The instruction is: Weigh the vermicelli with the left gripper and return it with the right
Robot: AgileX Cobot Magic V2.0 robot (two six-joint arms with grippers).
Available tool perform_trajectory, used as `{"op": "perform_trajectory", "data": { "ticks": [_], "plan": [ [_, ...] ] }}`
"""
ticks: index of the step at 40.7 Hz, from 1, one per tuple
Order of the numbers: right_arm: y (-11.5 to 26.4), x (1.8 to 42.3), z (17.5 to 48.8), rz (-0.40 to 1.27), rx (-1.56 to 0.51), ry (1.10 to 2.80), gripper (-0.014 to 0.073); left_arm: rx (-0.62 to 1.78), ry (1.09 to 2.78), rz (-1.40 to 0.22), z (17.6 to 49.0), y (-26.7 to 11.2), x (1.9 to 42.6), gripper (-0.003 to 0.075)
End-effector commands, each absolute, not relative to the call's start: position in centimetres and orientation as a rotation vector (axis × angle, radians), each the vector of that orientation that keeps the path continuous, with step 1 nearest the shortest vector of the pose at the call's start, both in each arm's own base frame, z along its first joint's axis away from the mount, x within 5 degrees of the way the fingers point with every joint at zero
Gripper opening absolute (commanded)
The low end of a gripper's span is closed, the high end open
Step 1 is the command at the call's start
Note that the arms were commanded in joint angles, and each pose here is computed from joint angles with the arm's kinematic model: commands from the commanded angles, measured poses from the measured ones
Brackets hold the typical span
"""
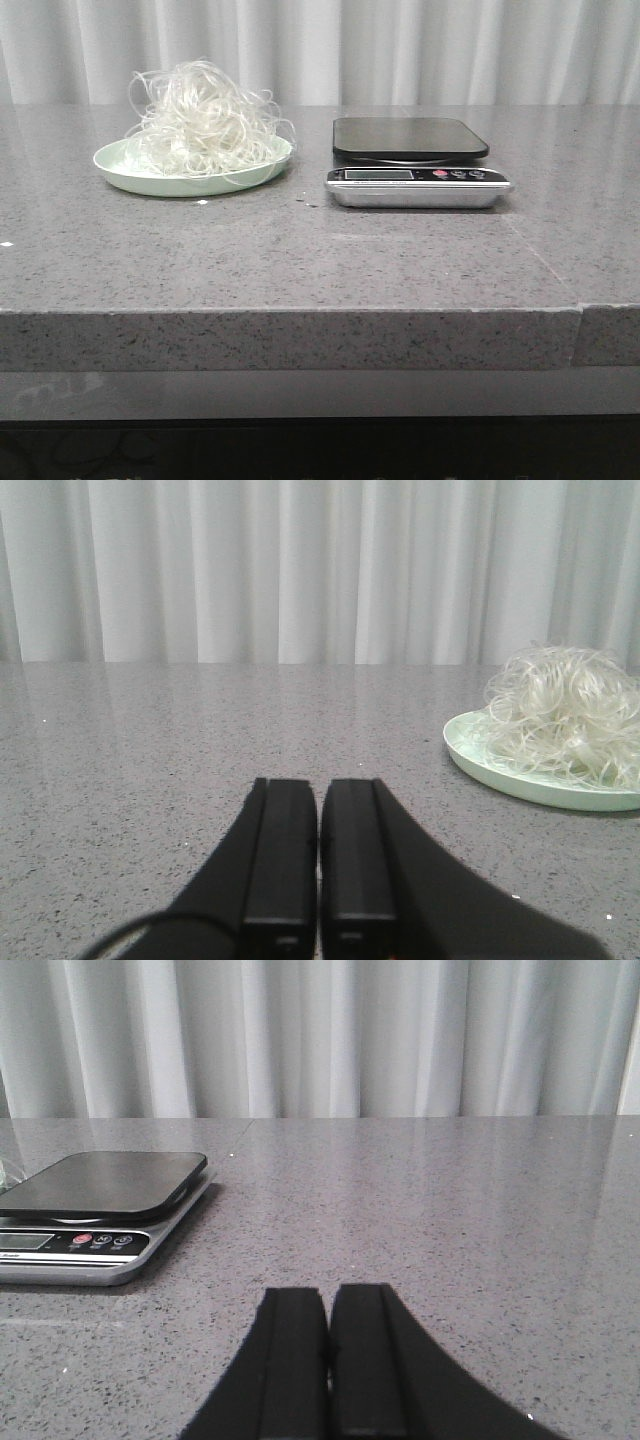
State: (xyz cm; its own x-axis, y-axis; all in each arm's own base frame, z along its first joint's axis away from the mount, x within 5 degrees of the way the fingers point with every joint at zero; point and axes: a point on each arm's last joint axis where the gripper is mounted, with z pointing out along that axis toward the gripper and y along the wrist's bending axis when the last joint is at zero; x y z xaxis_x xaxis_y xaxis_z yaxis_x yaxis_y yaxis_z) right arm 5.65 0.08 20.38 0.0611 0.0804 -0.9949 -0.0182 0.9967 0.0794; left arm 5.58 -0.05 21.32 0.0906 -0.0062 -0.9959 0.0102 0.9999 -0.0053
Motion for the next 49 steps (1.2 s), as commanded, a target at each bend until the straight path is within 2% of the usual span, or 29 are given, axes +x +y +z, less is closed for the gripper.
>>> {"op": "perform_trajectory", "data": {
  "ticks": [1,25,33,39,44,49],
  "plan": [
    [0.0,5.4,21.5,0.058,0.048,1.398,0.0159,-0.009,1.394,-0.024,21.8,0.0,5.4,0.0143],
    [0.0,5.4,21.6,0.058,0.048,1.392,0.0159,-0.009,1.394,-0.024,21.8,0.0,5.4,0.0143],
    [0.0,5.3,22.1,0.059,0.047,1.392,0.0159,-0.005,1.341,-0.02,22.7,0.0,5.2,0.0143],
    [0.1,4.6,24.8,0.064,0.039,1.38,0.0159,-0.004,1.262,-0.02,25.7,0.0,4.4,0.0143],
    [0.1,3.5,28.2,0.068,0.033,1.33,0.0159,-0.004,1.19,-0.021,29.3,0.0,3.2,0.0143],
    [0.1,2.6,31.6,0.071,0.028,1.297,0.0159,-0.003,1.188,-0.021,32.8,0.0,2.4,0.0143]
  ]
}}
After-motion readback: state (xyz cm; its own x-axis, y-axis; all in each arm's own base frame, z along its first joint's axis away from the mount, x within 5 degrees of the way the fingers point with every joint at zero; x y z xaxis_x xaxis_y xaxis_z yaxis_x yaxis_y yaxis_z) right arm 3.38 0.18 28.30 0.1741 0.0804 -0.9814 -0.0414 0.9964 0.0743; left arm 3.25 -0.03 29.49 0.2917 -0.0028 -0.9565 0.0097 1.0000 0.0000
